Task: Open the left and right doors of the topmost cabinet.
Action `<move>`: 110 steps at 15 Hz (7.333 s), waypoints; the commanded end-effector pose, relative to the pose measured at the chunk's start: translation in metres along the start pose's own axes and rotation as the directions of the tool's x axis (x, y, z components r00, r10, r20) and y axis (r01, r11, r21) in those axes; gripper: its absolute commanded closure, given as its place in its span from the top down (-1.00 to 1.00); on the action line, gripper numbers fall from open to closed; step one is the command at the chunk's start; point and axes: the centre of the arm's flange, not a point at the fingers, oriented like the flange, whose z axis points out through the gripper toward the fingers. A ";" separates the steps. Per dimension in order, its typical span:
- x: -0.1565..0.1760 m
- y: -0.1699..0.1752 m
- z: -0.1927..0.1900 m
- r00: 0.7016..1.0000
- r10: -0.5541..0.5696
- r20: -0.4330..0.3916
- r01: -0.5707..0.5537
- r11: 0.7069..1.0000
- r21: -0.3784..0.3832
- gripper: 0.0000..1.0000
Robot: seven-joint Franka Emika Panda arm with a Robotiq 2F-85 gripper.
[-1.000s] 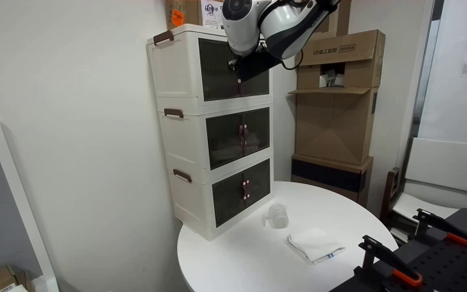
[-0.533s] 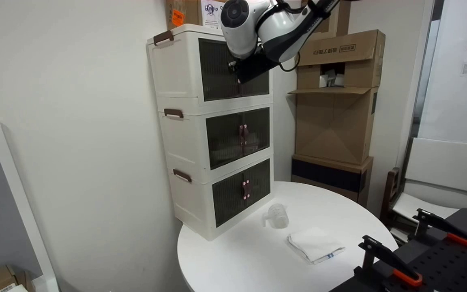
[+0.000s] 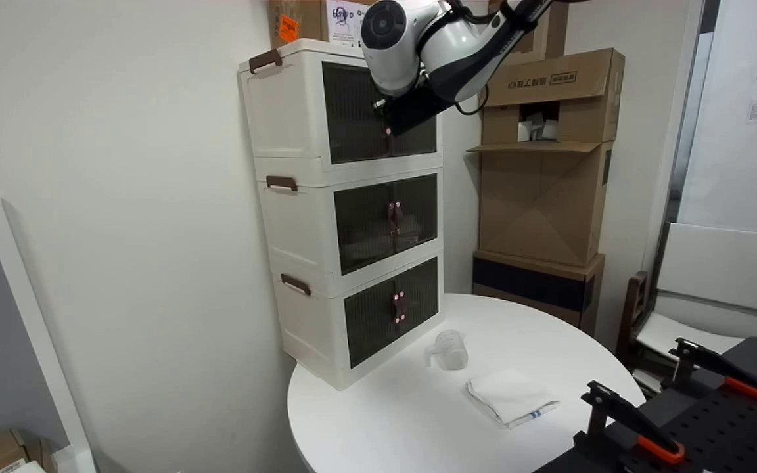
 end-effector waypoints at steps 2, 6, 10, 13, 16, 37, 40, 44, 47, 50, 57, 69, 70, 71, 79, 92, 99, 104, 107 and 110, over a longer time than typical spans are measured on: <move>-0.006 -0.001 -0.002 0.999 -0.028 -0.029 0.028 1.000 -0.004 0.80; -0.013 -0.008 -0.008 0.998 -0.065 -0.010 0.065 0.995 0.072 1.00; -0.016 -0.013 -0.013 0.997 -0.079 -0.013 0.080 0.989 0.128 1.00; -0.012 -0.010 -0.012 0.997 -0.068 -0.019 0.070 0.989 0.128 1.00; -0.005 -0.004 -0.011 0.998 -0.059 -0.032 0.062 0.991 0.117 1.00; 0.003 0.014 0.006 0.988 -0.117 -0.104 0.125 0.989 0.073 -0.59; -0.002 0.009 0.004 0.985 -0.139 -0.107 0.148 0.986 0.081 -0.94; -0.011 0.004 -0.002 0.976 -0.186 -0.117 0.196 0.977 0.082 -0.93; -0.024 0.005 -0.014 0.963 -0.242 -0.115 0.253 0.963 0.093 -0.95; -0.040 0.010 -0.027 0.952 -0.286 -0.106 0.296 0.949 0.104 -0.95; -0.060 0.036 -0.059 0.948 -0.307 -0.084 0.315 0.941 0.120 -0.93; -0.063 0.055 -0.091 0.970 -0.227 -0.091 0.238 0.962 0.137 0.98; -0.062 0.057 -0.093 0.971 -0.220 -0.094 0.232 0.963 0.137 0.99; -0.062 0.058 -0.095 0.971 -0.218 -0.094 0.229 0.964 0.138 1.00; -0.062 0.064 -0.107 0.979 -0.172 -0.109 0.188 0.968 0.165 1.00; -0.050 0.062 -0.126 0.991 -0.013 -0.133 0.038 0.982 0.187 1.00; -0.039 0.063 -0.138 0.994 -0.007 -0.108 0.034 0.967 0.254 1.00; -0.013 0.084 -0.162 0.998 -0.041 -0.050 0.057 0.926 0.374 1.00; 0.021 0.118 -0.179 0.997 -0.052 -0.057 0.068 0.934 0.350 1.00; 0.063 0.158 -0.196 0.997 -0.077 -0.031 0.083 0.936 0.342 1.00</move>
